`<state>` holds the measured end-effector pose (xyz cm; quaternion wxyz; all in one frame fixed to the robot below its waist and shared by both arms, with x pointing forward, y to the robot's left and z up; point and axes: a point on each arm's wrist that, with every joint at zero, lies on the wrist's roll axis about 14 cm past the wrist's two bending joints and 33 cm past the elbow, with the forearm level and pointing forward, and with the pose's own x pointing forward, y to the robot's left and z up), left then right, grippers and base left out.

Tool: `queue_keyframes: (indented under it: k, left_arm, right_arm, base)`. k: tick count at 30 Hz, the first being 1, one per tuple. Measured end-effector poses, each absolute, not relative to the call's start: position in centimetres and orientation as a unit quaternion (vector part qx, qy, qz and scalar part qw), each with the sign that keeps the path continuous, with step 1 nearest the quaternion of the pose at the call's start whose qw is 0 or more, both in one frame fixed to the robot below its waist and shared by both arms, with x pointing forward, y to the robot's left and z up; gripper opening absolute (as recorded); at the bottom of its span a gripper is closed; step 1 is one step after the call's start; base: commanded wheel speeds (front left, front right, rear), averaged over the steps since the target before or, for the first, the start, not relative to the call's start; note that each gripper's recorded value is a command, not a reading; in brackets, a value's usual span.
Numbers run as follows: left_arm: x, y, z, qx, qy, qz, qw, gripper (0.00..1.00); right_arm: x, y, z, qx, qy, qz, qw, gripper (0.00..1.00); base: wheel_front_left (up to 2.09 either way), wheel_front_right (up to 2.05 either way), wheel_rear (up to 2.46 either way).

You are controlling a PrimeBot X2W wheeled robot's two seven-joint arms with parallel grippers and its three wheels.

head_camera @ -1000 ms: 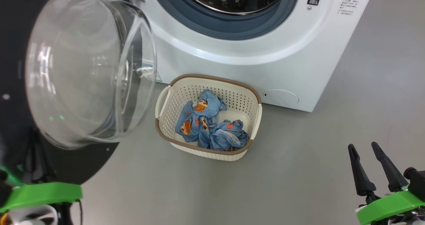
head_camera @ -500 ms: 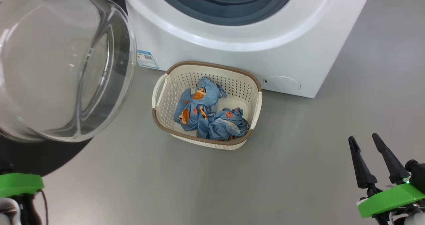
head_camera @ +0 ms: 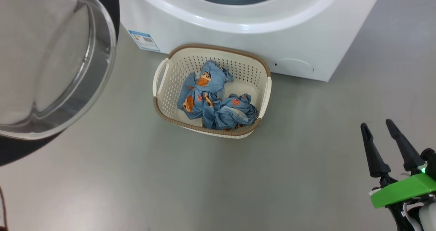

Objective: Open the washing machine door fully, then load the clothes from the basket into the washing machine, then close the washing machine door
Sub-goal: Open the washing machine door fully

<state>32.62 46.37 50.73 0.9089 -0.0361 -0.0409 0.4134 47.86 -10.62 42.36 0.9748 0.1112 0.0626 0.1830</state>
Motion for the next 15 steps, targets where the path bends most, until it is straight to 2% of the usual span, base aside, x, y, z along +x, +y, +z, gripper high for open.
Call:
queue_keyframes:
  k: [15]
  left_arm:
    - [33.9,50.5,48.9,-0.010,0.007,0.453,0.891,0.00]
  right_arm:
    - [49.7,-11.1,39.6,0.107,0.081,0.181,0.974,1.00]
  base:
    - [0.00,0.00,0.00]
